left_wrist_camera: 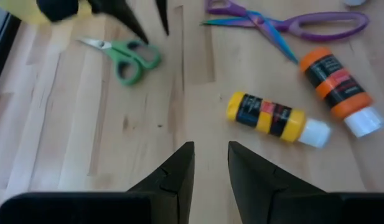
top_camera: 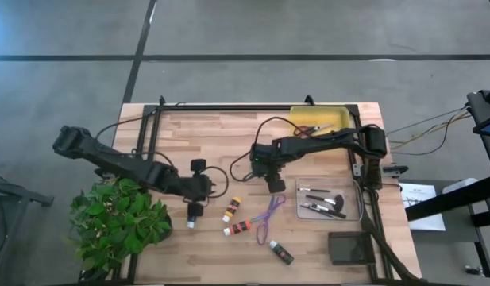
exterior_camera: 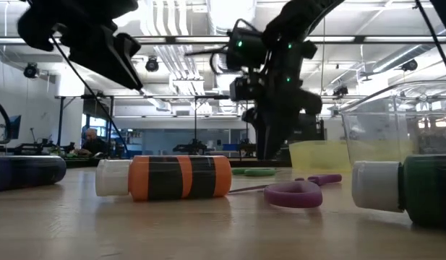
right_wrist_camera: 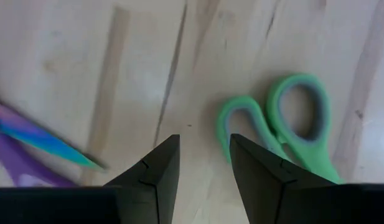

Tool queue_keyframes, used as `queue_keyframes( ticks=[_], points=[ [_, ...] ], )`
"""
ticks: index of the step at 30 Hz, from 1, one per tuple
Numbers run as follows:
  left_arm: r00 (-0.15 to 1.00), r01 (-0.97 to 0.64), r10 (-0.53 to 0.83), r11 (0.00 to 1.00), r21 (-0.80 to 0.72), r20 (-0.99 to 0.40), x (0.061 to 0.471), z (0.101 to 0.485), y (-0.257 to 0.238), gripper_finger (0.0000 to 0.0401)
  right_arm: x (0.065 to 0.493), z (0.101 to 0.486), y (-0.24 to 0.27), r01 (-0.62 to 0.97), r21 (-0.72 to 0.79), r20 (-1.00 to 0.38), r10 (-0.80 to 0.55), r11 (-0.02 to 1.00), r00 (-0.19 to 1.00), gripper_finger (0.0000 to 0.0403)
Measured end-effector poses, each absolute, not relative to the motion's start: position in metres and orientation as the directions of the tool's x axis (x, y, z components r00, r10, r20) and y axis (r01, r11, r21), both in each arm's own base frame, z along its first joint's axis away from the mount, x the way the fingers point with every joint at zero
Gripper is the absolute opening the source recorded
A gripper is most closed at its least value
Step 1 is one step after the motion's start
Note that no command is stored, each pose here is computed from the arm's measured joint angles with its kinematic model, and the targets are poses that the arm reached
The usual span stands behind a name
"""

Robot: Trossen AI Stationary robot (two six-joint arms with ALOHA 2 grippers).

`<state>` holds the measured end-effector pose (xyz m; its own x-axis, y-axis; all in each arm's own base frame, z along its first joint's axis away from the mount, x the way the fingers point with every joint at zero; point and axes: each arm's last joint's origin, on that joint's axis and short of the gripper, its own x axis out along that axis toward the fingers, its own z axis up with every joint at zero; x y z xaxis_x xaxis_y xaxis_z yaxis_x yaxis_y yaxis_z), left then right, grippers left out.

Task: Pick & Place Paint Supplies
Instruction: Put the green scissors into the yellow bin

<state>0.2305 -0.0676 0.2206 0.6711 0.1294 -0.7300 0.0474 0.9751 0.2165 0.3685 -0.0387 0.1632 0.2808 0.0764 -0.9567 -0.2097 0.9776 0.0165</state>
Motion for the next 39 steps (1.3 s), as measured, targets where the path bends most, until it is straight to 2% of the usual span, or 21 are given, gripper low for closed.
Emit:
queue_keyframes(
  ticks=[15,18,21,24,31,35,39],
  points=[
    [0.683,0.063,0.124,0.972,0.227,-0.720,0.230,0.222,-0.071,0.0104,0.379,0.125,-0.048,-0.196,0.032,-0.973,0.075,0.980,0.217,0.0134],
    [0.687,0.062,0.123,0.972,0.226,-0.716,0.230,0.222,-0.071,0.0104,0.380,0.120,-0.049,-0.189,0.008,-0.977,0.048,0.982,0.206,0.0100],
    [0.688,0.061,0.123,0.972,0.226,-0.715,0.230,0.222,-0.071,0.0104,0.381,0.118,-0.049,-0.195,0.003,-0.977,0.044,0.981,0.207,0.0034],
    [0.688,0.062,0.122,0.972,0.225,-0.716,0.230,0.222,-0.071,0.0104,0.380,0.121,-0.049,-0.186,-0.013,-0.977,0.027,0.982,0.214,0.0019],
    [0.688,0.061,0.123,0.972,0.226,-0.716,0.230,0.222,-0.071,0.0104,0.380,0.156,-0.034,-0.209,-0.180,-0.958,-0.123,0.961,0.259,0.0012],
    [0.688,0.057,0.127,0.972,0.228,-0.715,0.230,0.222,-0.071,0.0104,0.380,0.208,-0.024,-0.197,-0.284,-0.904,-0.194,0.938,0.381,0.0011],
    [0.689,0.053,0.127,0.973,0.224,-0.714,0.230,0.222,-0.071,0.0104,0.370,0.242,-0.015,-0.170,-0.351,-0.872,-0.255,0.921,0.418,0.0010]
  ],
)
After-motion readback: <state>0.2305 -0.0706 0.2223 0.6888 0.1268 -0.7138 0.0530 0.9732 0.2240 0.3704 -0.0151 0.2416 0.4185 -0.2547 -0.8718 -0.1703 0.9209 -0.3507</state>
